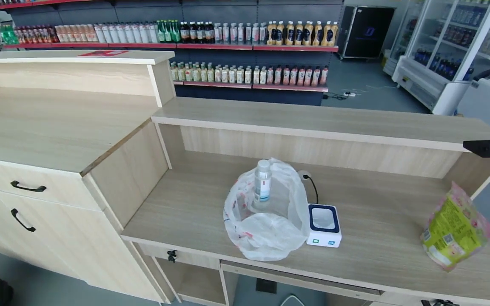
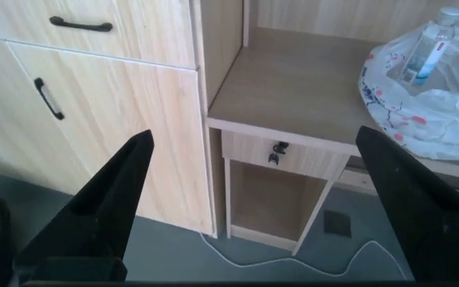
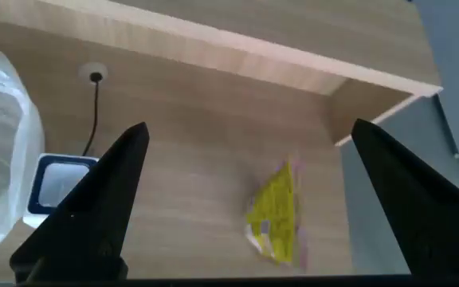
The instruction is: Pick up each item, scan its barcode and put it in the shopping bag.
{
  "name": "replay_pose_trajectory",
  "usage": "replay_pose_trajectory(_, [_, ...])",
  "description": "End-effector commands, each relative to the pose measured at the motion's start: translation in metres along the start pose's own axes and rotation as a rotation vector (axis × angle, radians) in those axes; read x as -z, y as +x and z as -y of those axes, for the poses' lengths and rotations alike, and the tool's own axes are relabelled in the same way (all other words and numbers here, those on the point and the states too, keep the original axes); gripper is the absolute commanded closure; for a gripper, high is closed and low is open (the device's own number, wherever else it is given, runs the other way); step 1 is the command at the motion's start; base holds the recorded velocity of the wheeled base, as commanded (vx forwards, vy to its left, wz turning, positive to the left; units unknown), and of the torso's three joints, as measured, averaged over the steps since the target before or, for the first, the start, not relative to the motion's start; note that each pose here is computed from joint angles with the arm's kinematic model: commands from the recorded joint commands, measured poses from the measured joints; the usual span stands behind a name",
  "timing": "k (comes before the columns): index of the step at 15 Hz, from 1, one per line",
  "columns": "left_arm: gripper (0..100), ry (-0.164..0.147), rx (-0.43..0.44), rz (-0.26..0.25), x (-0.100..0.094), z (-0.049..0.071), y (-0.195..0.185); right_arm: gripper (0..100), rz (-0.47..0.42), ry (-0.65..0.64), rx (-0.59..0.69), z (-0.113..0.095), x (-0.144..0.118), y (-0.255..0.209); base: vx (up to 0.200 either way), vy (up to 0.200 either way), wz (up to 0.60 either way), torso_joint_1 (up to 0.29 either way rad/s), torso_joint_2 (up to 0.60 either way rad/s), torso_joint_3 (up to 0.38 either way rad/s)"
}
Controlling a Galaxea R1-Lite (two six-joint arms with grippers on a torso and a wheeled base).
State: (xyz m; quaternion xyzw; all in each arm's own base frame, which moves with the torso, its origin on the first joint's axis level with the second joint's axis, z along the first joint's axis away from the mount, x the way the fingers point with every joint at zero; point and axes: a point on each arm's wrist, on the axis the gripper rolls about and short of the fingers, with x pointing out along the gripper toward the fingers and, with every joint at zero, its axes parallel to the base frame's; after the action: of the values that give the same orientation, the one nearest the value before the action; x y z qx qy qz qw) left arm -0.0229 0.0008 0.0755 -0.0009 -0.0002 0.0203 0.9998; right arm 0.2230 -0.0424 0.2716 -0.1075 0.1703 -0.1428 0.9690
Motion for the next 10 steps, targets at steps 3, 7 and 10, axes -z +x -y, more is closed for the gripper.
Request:
replay_pose_trajectory(3, [0,0.0,-0.001,0.0,0.0,0.0,0.0,0,-0.137,0.099,0.173,0.039,0.004,0.04,0.0,0.0,-0.4,0.002,0.0,0.003])
replay_pose_trajectory(7, [0,0.0,0.001,0.0,0.0,0.0,0.0,0,-0.21,0.124,0.117,0.035,0.043,0.09,0.0,0.0,0.0,0.0,0.0,0.0])
replay_pose_trajectory(10, [0,0.0,0.001,0.0,0.0,0.0,0.0,0,-0.239,0.132,-0.04,0.024,0.057,0.094,0.0,0.0,0.0,0.0,0.0,0.0])
